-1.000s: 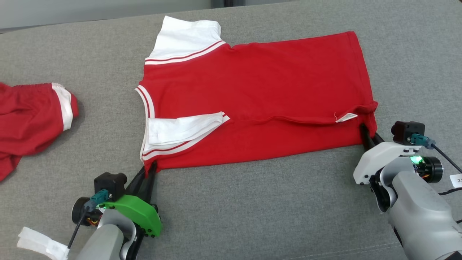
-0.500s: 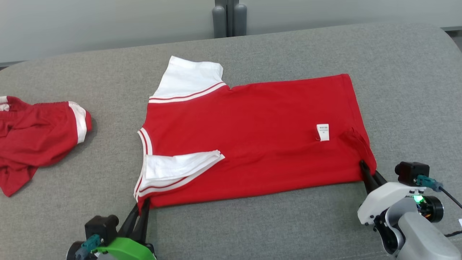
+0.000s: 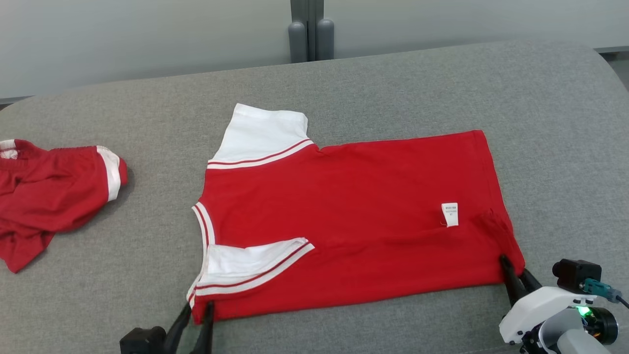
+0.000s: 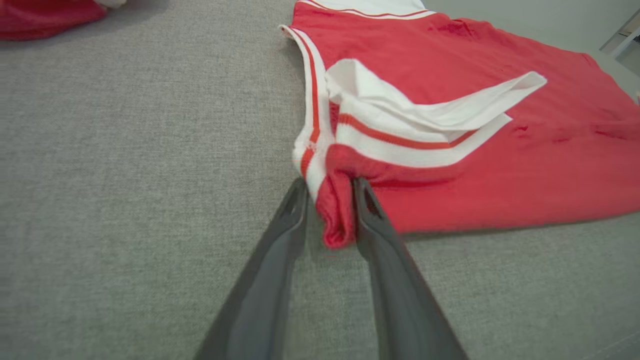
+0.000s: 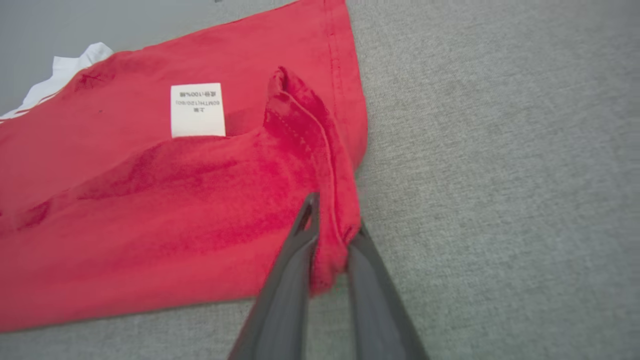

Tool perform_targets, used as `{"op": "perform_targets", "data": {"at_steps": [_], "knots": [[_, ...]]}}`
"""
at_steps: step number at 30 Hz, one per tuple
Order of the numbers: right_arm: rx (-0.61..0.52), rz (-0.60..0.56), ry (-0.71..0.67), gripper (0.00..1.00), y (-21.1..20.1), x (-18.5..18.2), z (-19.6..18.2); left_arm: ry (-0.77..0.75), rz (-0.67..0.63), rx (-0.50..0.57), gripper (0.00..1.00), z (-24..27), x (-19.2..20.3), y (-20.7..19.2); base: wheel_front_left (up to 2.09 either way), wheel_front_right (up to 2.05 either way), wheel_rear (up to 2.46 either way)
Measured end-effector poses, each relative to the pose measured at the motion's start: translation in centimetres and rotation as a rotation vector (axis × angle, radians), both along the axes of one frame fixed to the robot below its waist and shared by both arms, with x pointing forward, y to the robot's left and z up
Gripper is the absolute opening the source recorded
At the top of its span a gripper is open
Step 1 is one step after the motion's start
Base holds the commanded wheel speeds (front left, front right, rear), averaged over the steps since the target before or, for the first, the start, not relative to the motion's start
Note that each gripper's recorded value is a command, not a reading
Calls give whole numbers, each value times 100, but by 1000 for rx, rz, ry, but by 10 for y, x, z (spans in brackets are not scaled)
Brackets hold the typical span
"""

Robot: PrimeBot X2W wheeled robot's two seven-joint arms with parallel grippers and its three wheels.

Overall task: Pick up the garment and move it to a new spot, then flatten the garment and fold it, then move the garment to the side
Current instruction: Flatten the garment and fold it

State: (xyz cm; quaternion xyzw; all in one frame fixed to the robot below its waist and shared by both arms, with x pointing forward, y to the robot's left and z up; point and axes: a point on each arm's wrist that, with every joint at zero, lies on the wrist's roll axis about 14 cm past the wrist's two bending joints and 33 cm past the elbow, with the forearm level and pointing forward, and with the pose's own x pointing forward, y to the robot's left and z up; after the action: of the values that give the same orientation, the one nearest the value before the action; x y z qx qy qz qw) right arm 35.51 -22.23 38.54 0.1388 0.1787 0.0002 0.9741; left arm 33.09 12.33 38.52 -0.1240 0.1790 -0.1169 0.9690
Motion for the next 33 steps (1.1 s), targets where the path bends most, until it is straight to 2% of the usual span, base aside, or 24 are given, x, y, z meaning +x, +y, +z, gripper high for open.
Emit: {"op": "perform_targets", "data": {"at_steps": [7,12,18,24,33], "knots": [[-23,-20,-66,100,-4,8,15,-76,30,2,100,20,17,4,0,0,0],[-27,-32,-173,100,2,24,43,-238,115,8,100,66,42,23,0,0,0],[-48,-17,-338,100,17,42,90,-369,214,55,100,103,54,52,0,0,0],[-84,18,-434,100,32,44,118,-404,264,123,100,112,52,74,0,0,0],[-118,63,-462,100,51,30,124,-405,274,171,100,111,45,83,0,0,0]]}}
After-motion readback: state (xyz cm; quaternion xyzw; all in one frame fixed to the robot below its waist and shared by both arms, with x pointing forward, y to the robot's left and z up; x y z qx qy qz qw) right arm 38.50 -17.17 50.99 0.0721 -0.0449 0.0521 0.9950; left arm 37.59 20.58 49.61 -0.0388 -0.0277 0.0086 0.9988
